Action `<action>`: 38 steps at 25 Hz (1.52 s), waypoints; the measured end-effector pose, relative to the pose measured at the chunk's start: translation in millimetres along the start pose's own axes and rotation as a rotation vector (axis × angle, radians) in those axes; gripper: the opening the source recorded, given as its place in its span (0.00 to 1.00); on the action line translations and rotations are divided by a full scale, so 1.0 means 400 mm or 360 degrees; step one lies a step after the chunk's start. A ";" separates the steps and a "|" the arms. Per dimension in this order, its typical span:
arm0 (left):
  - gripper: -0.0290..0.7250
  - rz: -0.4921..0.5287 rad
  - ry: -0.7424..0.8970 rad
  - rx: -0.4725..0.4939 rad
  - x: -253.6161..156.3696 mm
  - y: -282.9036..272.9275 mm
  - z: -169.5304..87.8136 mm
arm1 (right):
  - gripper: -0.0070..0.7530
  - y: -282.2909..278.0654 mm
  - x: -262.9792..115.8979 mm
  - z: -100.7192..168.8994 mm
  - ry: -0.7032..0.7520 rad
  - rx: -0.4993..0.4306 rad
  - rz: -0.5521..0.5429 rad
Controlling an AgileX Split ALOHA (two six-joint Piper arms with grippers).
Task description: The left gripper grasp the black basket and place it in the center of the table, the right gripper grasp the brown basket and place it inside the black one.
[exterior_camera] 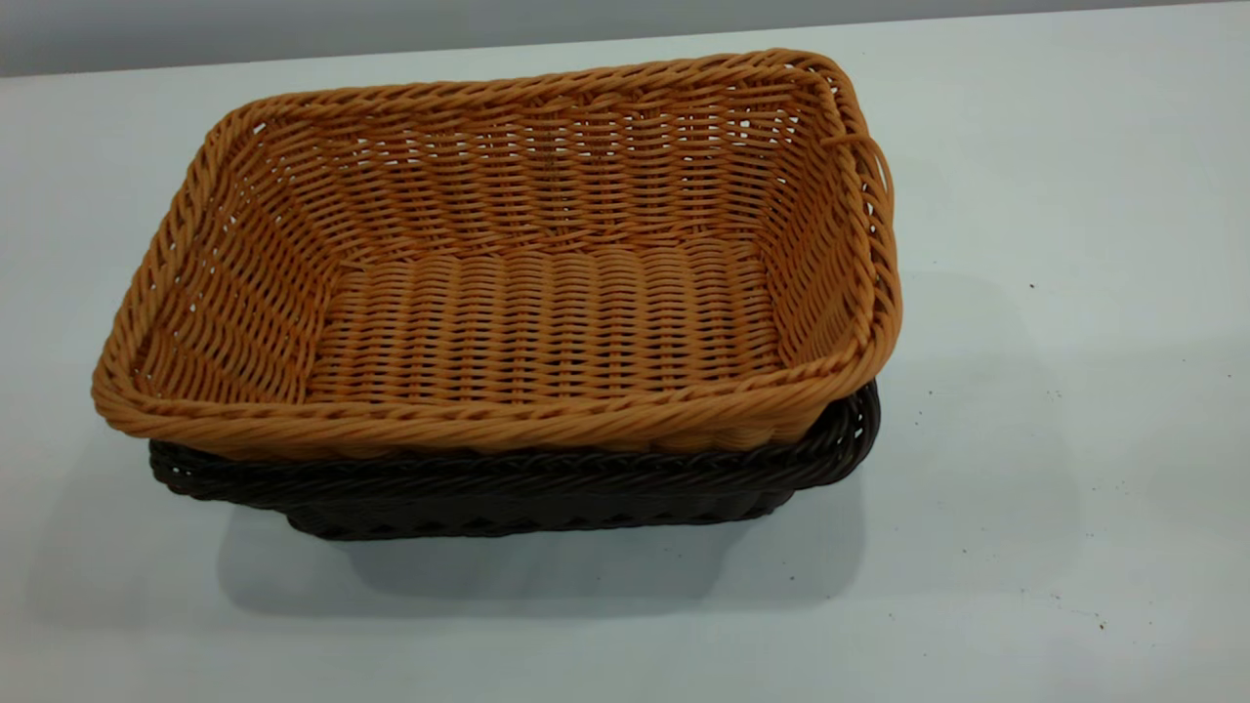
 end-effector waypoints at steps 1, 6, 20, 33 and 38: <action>0.04 0.0005 -0.0001 -0.0007 -0.004 0.000 -0.003 | 0.01 0.000 0.000 0.000 0.0000 0.0000 0.0002; 0.04 0.0008 -0.0003 -0.0016 -0.009 -0.003 -0.006 | 0.01 0.000 -0.001 0.000 0.0012 -0.0001 0.0003; 0.04 0.0007 -0.0004 -0.0018 -0.009 -0.003 -0.006 | 0.01 0.000 0.002 -0.010 0.0062 -0.0109 -0.0023; 0.04 0.0016 -0.0035 0.0016 -0.009 -0.002 -0.003 | 0.01 -0.008 0.009 -0.058 0.0368 -0.0650 -0.0157; 0.04 0.0047 -0.0163 0.0153 -0.012 -0.002 0.010 | 0.01 -0.008 0.009 -0.057 0.0369 -0.0650 -0.0157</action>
Point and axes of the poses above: a point on each arm's last joint axis where the gripper is mounted, y pointing out along that axis toward the gripper, z along the wrist's bending axis when the last joint is at zero, x = y × z, the point moved 6 cm from there along y, pointing out along that axis toward the gripper, and after that the axes turned 12 degrees about y, right-handed, at the moved point
